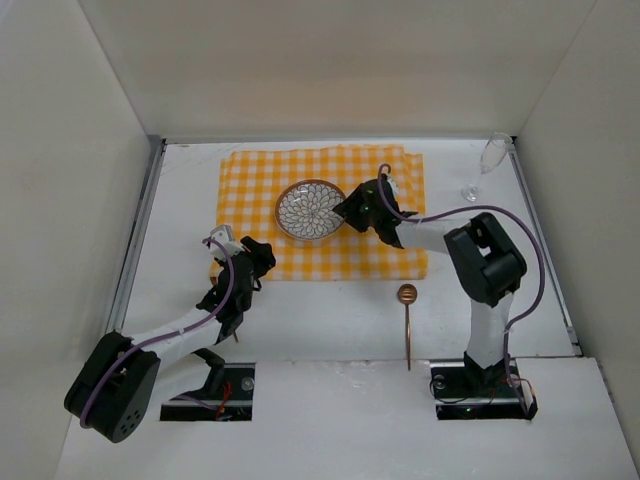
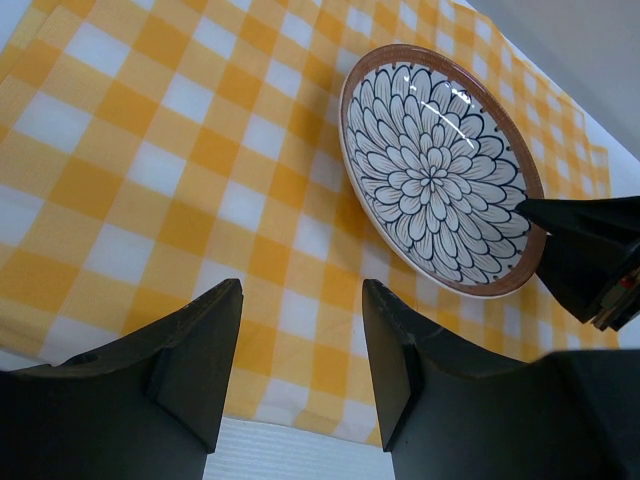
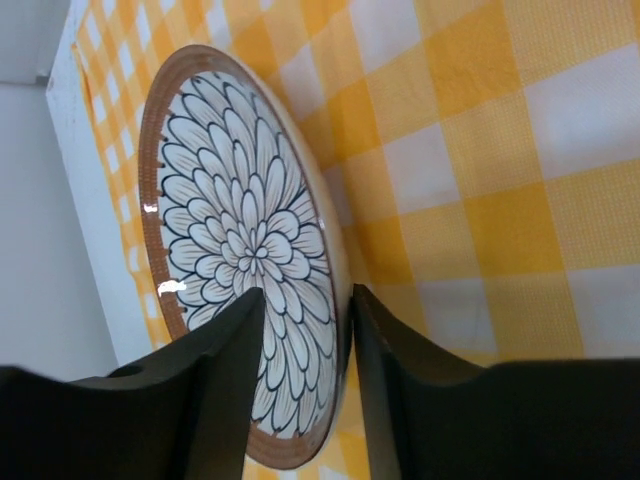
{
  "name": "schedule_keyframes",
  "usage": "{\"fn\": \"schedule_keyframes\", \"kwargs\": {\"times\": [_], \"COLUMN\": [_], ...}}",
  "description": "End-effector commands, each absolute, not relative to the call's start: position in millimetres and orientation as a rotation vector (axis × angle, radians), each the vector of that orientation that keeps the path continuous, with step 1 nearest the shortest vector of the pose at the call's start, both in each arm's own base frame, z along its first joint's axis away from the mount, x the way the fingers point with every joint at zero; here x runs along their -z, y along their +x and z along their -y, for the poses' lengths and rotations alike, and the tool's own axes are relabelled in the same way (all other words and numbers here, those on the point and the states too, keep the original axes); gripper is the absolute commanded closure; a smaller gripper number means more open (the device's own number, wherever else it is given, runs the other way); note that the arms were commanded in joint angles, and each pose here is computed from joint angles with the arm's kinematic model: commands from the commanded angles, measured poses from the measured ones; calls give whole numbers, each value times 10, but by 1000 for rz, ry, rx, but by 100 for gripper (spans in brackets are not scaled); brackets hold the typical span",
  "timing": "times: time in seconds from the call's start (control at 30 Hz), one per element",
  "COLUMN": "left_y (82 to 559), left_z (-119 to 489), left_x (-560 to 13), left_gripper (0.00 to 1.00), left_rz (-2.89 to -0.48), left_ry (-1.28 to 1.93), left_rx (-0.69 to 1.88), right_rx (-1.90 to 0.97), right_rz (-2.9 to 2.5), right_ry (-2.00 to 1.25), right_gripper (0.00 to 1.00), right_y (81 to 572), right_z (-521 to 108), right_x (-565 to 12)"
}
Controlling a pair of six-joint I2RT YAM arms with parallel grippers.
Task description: Set the dinner table for one person
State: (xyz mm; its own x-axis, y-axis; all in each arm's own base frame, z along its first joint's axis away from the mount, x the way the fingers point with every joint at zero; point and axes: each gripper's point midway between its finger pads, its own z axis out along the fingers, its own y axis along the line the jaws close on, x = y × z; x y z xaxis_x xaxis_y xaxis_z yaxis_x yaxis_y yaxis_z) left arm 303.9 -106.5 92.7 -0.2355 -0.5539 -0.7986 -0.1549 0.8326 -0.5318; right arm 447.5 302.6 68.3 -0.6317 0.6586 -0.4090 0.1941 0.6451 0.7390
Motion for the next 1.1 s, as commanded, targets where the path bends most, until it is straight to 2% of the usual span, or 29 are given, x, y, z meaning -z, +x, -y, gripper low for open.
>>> {"fn": "schedule_keyframes", "kwargs": {"times": [0.0,0.27,0.43,0.5,0.67,0.73,0.87,1.07], "left_y": [3079,3070,3057,3058,3075,3068,3063,3064], "left_z": [1038,1023,998,1013,1037,1032,1039,1064], "left_x": [-1008,-1008,-1035,-1007,-994,-997,-987,-959], "left_gripper": [51,51,50,50,49,49,48,48], "left_rz": [-1758,-1754,-1735,-1747,-1757,-1754,-1758,-1771], "left_ry": [-558,-570,-584,-587,-586,-589,-582,-581], "left_rx": [404,415,420,425,425,431,427,429], "right_rx": [-961,-810,-658,-573,-192,-33,209,379], "right_rz": [-2009,-2005,-2022,-1986,-1819,-1789,-1761,-1698], "right_ry": [642,534,344,267,360,444,561,719], "right_gripper": [50,38,36,43,81,87,87,74], "right_y": [4580,4310,4015,3935,3956,4007,4191,4351], "right_z": [-3040,-2706,-2382,-2187,-1061,-559,165,882], "right_x": [-1272,-1586,-1988,-2292,-3158,-3339,-3506,-3598]}}
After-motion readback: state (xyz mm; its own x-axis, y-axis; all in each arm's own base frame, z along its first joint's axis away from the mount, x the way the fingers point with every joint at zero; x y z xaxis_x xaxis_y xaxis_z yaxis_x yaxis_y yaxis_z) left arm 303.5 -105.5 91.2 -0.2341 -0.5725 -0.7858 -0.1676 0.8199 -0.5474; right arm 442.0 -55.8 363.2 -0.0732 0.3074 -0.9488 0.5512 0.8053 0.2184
